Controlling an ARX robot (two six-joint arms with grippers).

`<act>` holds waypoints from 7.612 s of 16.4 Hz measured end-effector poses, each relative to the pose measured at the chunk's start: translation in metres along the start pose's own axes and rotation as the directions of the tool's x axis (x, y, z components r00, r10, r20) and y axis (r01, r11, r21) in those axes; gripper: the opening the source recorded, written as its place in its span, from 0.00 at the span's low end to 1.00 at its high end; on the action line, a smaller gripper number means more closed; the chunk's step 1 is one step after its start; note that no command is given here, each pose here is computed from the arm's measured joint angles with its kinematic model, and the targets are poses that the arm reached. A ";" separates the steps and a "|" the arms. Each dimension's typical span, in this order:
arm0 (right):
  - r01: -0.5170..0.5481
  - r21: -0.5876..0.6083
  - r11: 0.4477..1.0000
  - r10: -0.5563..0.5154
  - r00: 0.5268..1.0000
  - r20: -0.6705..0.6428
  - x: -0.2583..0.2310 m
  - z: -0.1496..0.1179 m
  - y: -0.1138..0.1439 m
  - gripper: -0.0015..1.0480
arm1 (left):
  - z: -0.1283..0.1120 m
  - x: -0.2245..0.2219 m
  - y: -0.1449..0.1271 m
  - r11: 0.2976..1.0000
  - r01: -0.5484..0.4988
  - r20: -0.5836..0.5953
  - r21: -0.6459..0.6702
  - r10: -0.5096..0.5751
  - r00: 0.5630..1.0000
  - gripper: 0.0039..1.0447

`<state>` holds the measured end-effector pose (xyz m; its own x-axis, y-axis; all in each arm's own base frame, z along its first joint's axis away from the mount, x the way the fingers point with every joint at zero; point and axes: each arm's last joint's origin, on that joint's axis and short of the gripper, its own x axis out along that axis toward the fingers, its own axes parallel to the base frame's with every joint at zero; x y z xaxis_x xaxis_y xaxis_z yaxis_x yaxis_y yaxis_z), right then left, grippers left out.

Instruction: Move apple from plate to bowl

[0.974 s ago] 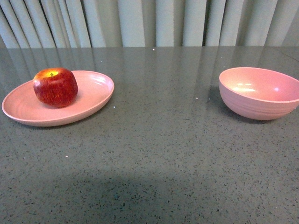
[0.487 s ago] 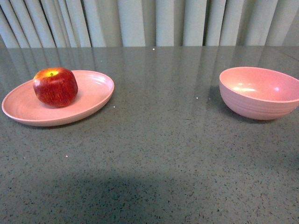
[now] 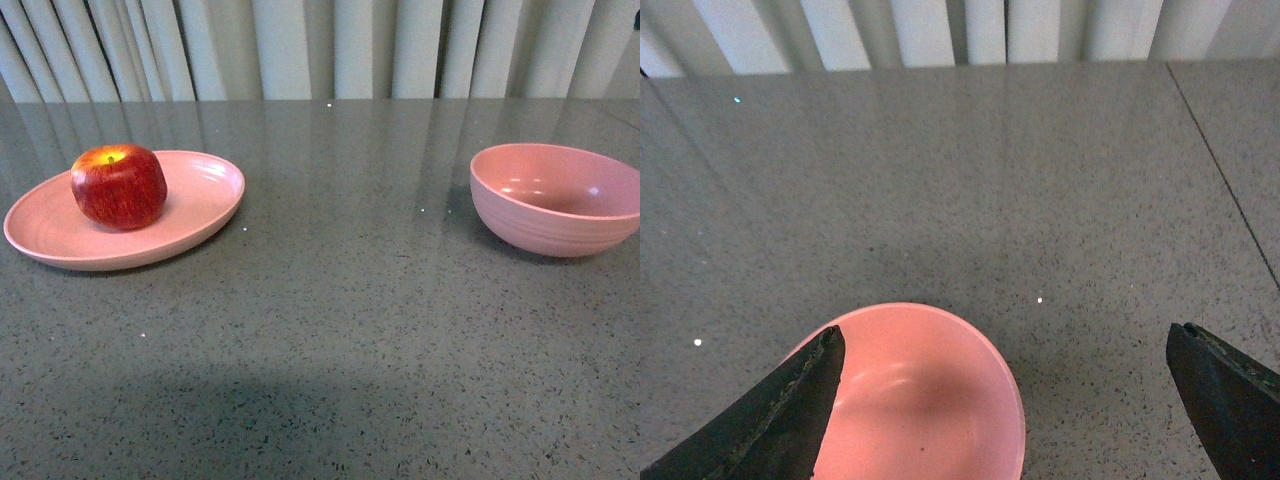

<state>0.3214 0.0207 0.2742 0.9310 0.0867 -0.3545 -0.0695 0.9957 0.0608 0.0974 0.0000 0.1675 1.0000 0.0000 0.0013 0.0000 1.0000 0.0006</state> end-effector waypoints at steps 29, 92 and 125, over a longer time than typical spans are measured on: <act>0.029 0.053 0.998 -0.015 0.969 -0.248 0.062 -0.030 0.013 0.04 | 0.000 0.000 0.000 1.000 0.000 0.000 0.000 0.000 1.000 0.94; 0.088 -0.023 0.996 -0.074 0.929 0.361 -0.171 -0.153 -0.011 0.02 | 0.000 0.000 0.000 1.000 0.000 0.000 0.000 0.000 1.000 0.94; 0.084 -0.026 0.996 -0.069 0.930 0.362 -0.173 -0.180 -0.012 0.94 | 0.000 0.000 0.000 1.000 0.000 0.000 0.000 0.000 1.000 0.94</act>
<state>0.0972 0.0000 0.1672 1.0000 0.0000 0.0036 0.0000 1.0000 0.0063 0.0974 0.0000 0.1675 1.0000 0.0000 0.0013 0.0000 1.0000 0.0006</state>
